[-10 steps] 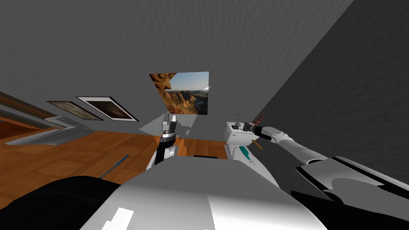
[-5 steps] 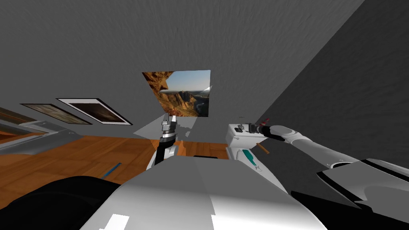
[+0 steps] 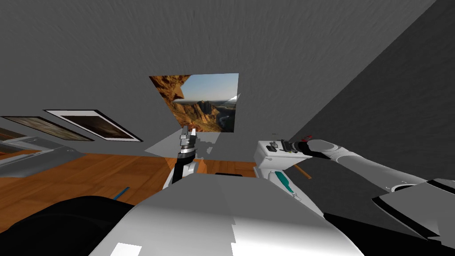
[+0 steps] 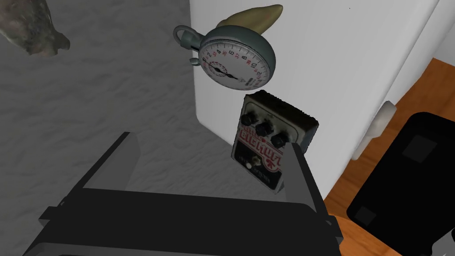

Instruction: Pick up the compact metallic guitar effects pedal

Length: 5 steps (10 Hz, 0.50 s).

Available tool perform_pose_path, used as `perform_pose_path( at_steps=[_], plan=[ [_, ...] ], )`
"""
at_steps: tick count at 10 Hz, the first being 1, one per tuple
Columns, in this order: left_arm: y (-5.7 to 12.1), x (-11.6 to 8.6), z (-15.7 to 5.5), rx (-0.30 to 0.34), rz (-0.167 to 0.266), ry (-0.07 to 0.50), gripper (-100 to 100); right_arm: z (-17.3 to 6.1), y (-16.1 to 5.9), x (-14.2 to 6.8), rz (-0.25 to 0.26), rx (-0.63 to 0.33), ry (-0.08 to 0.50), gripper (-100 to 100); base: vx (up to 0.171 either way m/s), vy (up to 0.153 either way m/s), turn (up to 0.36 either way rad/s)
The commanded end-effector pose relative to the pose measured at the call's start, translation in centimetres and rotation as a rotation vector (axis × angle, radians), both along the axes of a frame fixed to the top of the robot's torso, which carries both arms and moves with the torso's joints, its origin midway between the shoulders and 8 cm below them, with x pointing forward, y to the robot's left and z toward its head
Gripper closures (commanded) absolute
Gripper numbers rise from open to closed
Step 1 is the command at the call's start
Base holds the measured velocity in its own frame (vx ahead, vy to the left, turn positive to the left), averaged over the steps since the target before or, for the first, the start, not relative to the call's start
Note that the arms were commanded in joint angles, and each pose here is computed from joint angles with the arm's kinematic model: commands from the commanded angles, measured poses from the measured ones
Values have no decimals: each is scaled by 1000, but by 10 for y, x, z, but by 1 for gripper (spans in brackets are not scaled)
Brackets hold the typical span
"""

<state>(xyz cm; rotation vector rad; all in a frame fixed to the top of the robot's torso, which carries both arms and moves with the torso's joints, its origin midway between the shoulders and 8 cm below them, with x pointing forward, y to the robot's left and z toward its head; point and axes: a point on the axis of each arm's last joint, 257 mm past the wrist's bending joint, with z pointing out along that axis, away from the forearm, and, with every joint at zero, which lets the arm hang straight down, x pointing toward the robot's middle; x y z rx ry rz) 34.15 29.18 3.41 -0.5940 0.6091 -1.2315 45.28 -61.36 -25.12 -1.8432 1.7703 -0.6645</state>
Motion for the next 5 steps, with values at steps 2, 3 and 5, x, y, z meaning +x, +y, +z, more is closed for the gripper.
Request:
perform_pose_path(
  at_steps=[2,3,5],
  plan=[
    [0,0,0,0,0,0,0,-1,-10,-19,21,-43,52,-100,54,25,2],
    [0,0,0,0,0,0,0,-1,-10,-19,21,-43,52,-100,71,38,-4],
    [0,0,0,0,0,0,0,-5,-30,-50,53,-111,148,-100,120,56,1]
  ],
)
